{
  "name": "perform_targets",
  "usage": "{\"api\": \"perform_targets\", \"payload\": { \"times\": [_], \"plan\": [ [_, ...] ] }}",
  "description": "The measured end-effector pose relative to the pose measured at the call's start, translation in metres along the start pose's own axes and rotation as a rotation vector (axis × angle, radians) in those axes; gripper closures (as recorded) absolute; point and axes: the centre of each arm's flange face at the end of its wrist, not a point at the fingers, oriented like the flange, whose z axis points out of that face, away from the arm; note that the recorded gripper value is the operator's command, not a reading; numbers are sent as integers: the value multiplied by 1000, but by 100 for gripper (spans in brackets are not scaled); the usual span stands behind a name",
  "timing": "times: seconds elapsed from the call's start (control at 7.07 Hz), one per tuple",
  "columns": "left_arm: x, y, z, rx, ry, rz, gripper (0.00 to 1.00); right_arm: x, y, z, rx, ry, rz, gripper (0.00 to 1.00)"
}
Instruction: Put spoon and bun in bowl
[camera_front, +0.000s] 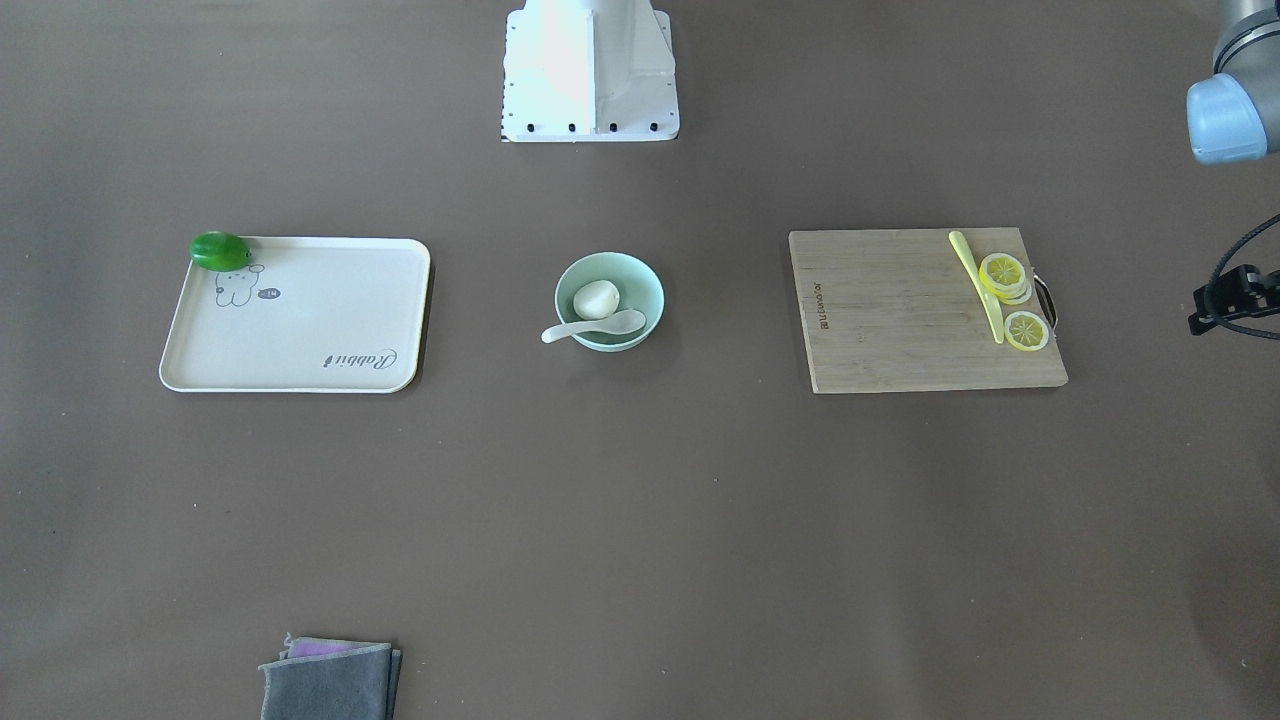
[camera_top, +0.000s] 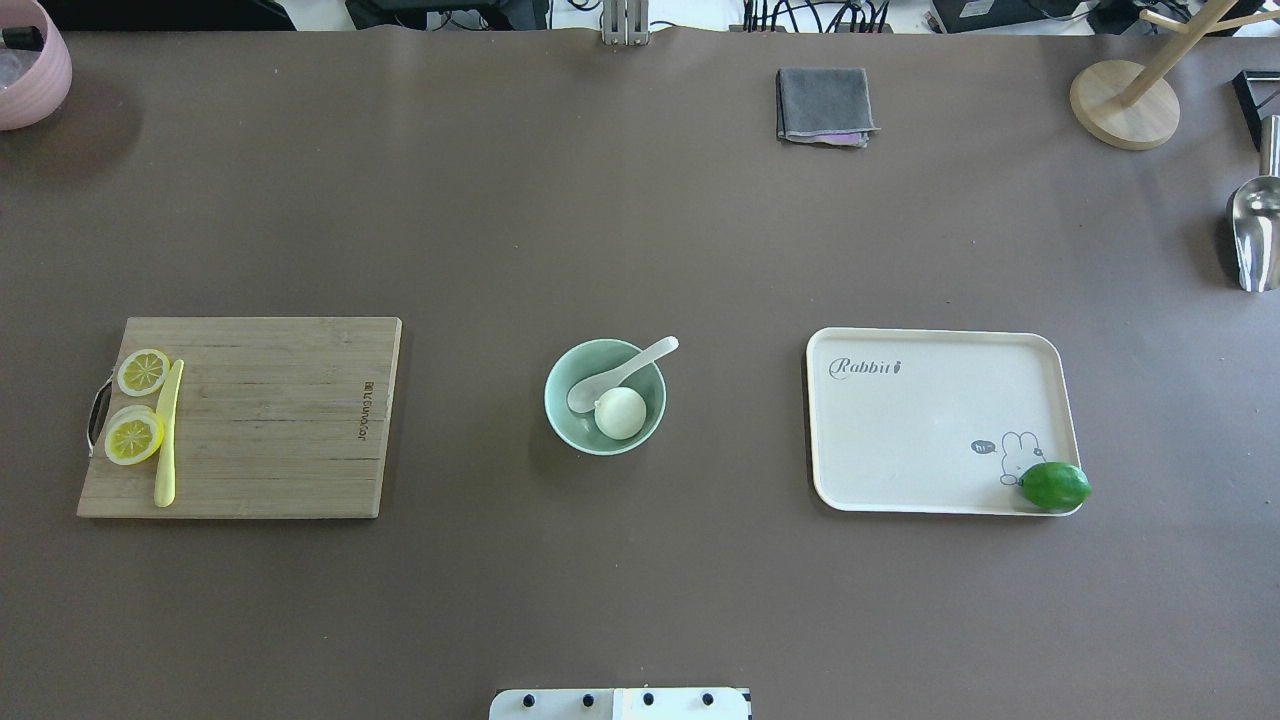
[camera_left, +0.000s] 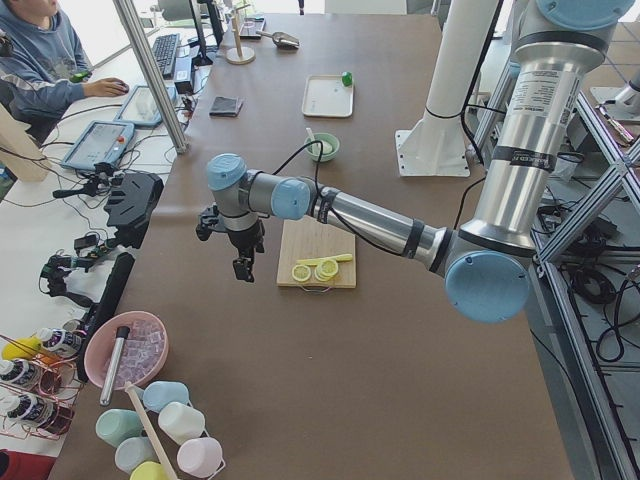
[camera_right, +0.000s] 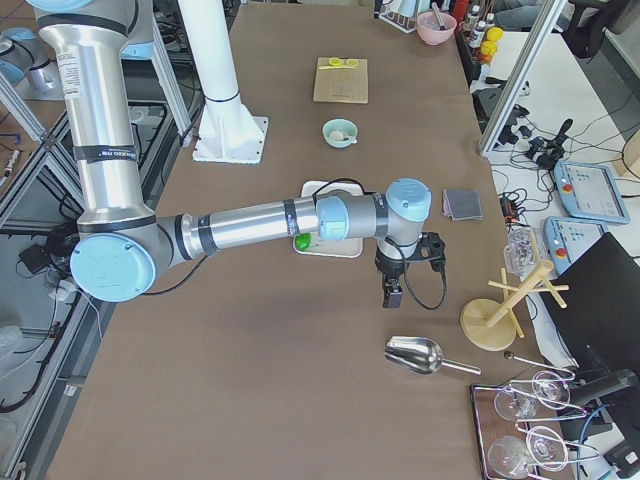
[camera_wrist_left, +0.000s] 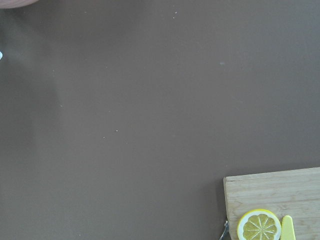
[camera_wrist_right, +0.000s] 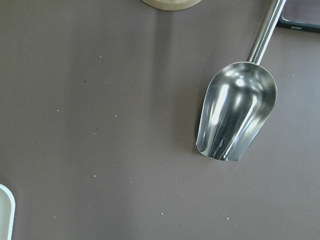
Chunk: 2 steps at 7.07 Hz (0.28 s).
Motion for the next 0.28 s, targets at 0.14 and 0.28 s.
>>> {"api": "perform_targets", "payload": {
  "times": [0.14,0.28],
  "plan": [
    [4,1,-7,15,2,8,2,-2,-1,-3,7,-2,-5,0],
    [6,2,-9,20,2,12,2,-4,-1,-5,11,-7,-7,0]
  ]
}}
